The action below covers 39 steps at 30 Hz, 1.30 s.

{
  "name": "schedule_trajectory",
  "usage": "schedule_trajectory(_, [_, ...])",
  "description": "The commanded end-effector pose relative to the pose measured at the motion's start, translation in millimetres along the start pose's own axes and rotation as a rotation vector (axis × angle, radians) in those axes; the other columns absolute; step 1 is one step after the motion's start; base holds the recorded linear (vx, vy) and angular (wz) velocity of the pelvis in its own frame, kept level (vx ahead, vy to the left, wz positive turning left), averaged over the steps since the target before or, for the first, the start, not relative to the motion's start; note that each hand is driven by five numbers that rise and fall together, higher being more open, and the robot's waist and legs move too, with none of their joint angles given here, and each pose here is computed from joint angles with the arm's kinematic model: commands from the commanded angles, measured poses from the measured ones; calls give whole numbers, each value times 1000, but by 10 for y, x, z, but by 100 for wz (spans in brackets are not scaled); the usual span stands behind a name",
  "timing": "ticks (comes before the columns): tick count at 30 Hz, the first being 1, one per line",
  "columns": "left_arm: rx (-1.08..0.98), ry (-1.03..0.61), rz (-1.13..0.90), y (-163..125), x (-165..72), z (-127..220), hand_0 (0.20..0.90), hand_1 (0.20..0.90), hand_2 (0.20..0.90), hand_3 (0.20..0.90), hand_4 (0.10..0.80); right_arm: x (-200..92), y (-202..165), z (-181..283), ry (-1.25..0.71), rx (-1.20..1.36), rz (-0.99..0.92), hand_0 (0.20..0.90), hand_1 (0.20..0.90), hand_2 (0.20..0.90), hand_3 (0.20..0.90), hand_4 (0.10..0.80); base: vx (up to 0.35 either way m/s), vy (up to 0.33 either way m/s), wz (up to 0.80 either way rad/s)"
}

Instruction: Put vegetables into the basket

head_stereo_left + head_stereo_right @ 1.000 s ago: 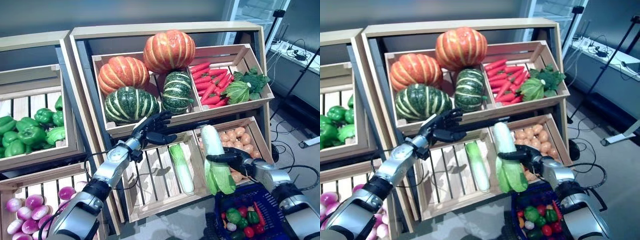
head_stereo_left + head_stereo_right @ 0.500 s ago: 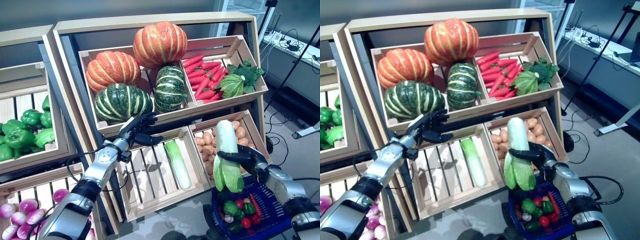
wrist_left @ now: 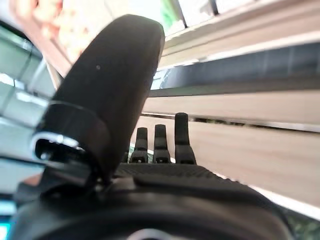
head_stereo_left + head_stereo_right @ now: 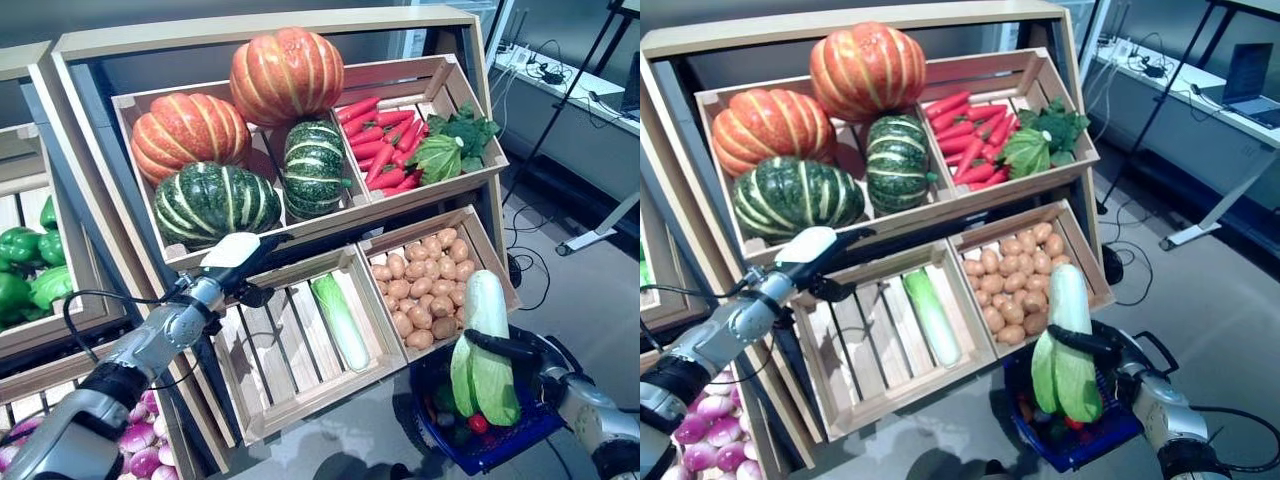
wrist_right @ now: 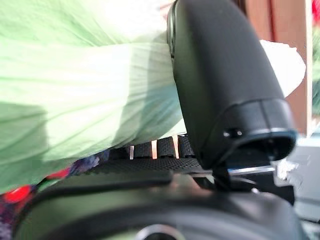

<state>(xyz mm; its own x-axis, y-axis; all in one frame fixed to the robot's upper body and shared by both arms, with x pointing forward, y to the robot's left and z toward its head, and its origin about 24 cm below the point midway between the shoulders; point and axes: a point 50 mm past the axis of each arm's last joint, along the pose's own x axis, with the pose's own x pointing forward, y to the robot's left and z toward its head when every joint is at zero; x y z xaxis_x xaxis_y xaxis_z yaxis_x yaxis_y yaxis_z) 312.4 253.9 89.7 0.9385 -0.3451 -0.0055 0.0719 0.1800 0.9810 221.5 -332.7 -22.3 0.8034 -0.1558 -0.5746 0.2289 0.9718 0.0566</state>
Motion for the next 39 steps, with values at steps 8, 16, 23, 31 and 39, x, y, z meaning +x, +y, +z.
schedule_trajectory(8, [387,-235,469,1065,317,270,900,900,900,900,800,-56,-406,536,-256,158,-304,300,300,300,300,400,-117,-41,-18])
schedule_trajectory(16, [617,-304,610,1540,580,626,900,900,900,900,800,67,-407,809,-330,428,-390,300,300,300,300,400,-230,21,-3])
schedule_trajectory(23, [792,-337,630,1921,750,931,900,900,900,900,800,56,-544,1222,-372,547,-458,300,300,300,300,400,-104,30,7])
schedule_trajectory(31, [899,-355,642,2192,772,1139,900,900,900,900,800,-67,-662,1593,-407,637,-522,300,300,300,300,400,-81,11,11])
schedule_trajectory(39, [1014,-305,601,2425,697,1199,900,900,900,900,800,-222,-802,1812,-421,704,-564,300,300,300,300,400,-20,-5,11])
